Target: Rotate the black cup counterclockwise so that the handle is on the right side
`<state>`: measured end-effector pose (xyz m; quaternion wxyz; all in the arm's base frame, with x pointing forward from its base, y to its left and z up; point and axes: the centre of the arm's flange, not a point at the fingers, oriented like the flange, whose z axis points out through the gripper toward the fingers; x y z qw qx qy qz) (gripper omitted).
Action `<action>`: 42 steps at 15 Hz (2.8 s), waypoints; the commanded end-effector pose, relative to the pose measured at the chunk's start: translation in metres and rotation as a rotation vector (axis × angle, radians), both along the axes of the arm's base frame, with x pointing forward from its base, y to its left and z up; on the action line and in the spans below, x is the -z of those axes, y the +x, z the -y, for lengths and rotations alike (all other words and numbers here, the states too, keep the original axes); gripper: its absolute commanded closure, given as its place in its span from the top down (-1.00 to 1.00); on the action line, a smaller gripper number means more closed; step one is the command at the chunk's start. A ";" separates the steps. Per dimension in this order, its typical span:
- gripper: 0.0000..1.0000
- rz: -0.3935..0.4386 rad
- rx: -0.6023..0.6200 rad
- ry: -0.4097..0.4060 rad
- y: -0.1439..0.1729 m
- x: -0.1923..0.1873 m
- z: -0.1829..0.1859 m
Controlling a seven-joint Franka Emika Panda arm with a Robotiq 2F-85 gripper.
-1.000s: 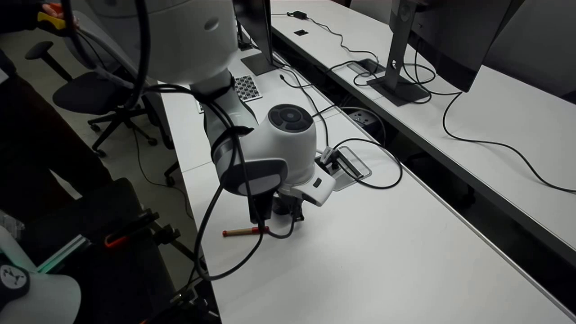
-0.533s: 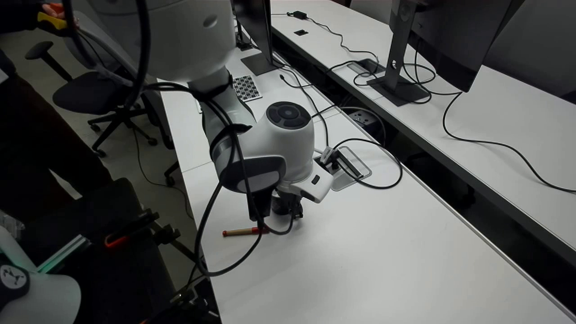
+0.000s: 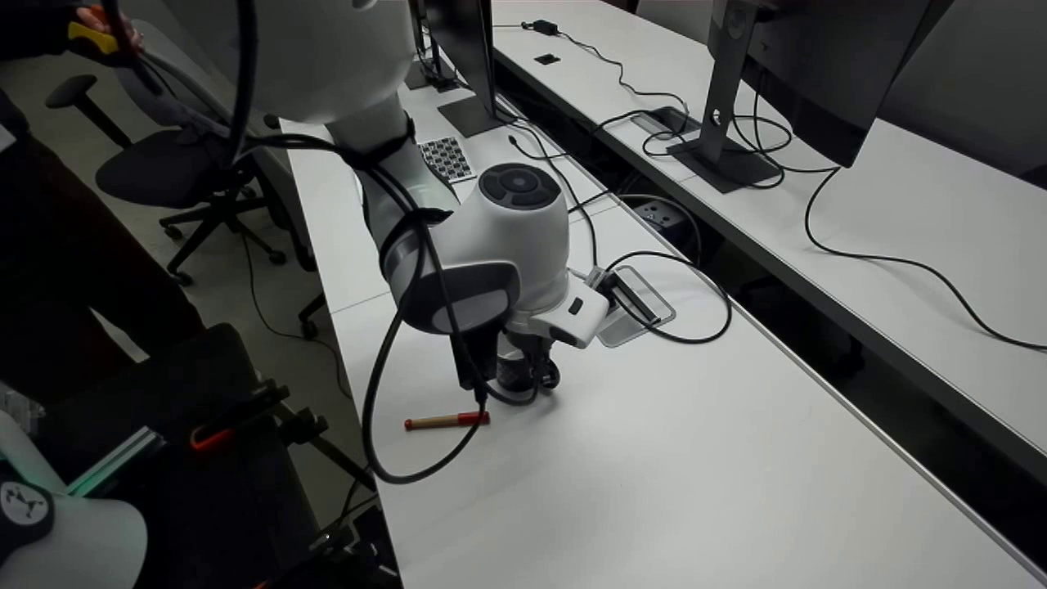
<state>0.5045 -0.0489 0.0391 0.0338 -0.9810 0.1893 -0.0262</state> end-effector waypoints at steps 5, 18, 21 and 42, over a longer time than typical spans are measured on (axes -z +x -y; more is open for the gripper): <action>-1.00 -0.002 -0.088 -0.042 0.011 -0.015 -0.012; -1.00 0.015 -0.159 -0.101 0.029 -0.025 -0.029; -1.00 0.022 -0.168 -0.110 0.032 -0.026 -0.033; -1.00 -0.026 -0.142 -0.146 0.016 -0.015 -0.018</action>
